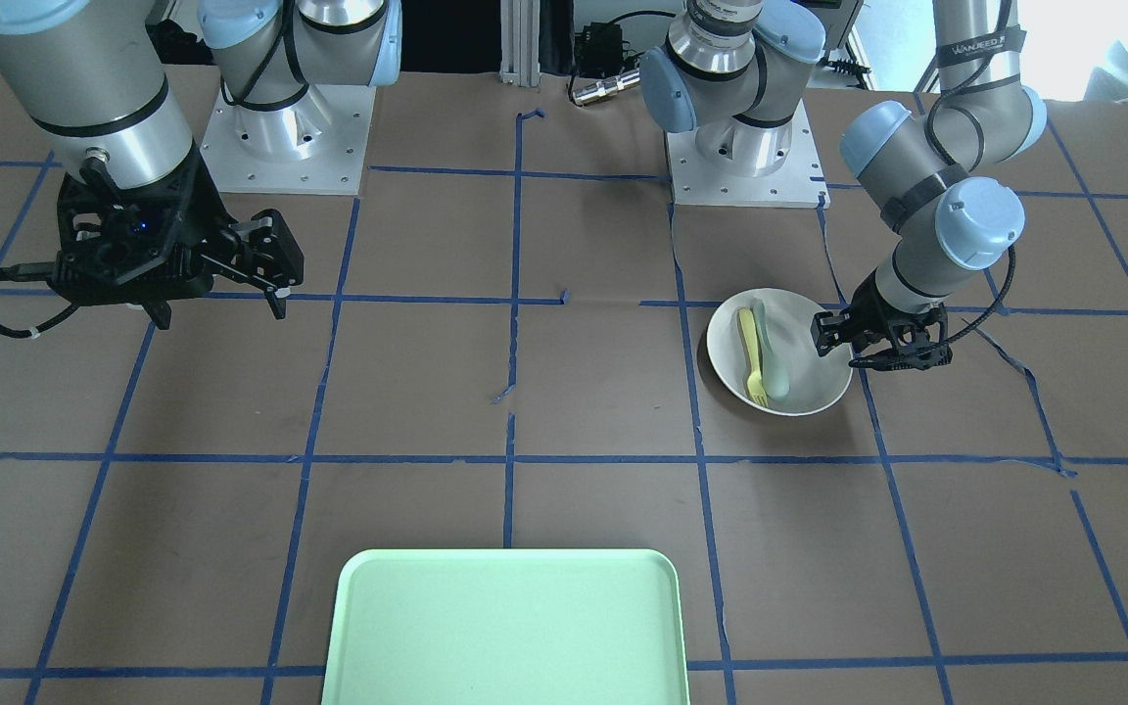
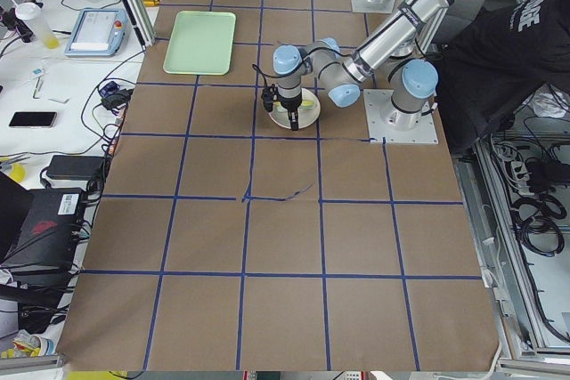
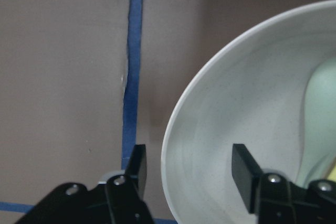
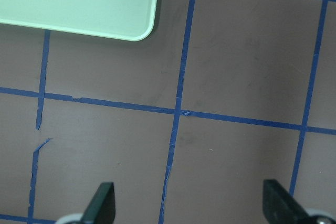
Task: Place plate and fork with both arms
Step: 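Lift the plate with the left gripper and carry it onto the green tray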
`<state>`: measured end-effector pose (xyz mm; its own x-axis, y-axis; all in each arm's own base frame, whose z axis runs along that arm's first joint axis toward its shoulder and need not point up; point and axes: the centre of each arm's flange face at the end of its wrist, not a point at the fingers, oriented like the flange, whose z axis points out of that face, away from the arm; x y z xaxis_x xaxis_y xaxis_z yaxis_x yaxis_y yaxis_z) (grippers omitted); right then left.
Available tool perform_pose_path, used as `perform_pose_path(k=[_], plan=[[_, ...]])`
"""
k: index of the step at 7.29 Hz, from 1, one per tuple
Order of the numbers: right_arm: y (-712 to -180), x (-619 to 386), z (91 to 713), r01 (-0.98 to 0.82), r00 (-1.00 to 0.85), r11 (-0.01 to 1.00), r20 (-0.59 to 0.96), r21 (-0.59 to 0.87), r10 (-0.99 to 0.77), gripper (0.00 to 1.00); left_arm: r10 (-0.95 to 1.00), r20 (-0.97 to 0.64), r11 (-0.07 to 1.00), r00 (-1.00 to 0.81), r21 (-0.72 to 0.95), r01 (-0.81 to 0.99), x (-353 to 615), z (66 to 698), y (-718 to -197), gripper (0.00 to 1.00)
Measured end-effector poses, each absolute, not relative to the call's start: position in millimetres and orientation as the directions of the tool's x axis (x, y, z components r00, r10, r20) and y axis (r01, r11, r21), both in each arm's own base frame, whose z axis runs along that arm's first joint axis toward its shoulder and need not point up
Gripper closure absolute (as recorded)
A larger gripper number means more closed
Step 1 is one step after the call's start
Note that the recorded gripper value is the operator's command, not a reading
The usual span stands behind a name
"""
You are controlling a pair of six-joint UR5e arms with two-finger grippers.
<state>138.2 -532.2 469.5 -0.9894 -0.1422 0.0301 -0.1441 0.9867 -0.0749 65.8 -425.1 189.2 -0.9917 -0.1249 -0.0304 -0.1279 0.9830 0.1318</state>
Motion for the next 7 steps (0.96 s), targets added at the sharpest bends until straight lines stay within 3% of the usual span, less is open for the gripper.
perform_pose_path(k=[4, 7], plan=[[-532.2, 138.2, 469.3, -0.144, -0.989, 0.987, 0.03, -0.074, -0.142, 0.0, -0.128, -0.045, 0.98, -0.991, 0.146, -0.133, 69.4, 185.8, -425.2, 0.95], [-532.1, 138.2, 469.1, -0.144, -0.989, 0.987, 0.03, -0.074, -0.142, 0.0, -0.129, -0.015, 0.984, -0.991, 0.121, -0.13, 69.6, 191.4, -432.8, 1.0]])
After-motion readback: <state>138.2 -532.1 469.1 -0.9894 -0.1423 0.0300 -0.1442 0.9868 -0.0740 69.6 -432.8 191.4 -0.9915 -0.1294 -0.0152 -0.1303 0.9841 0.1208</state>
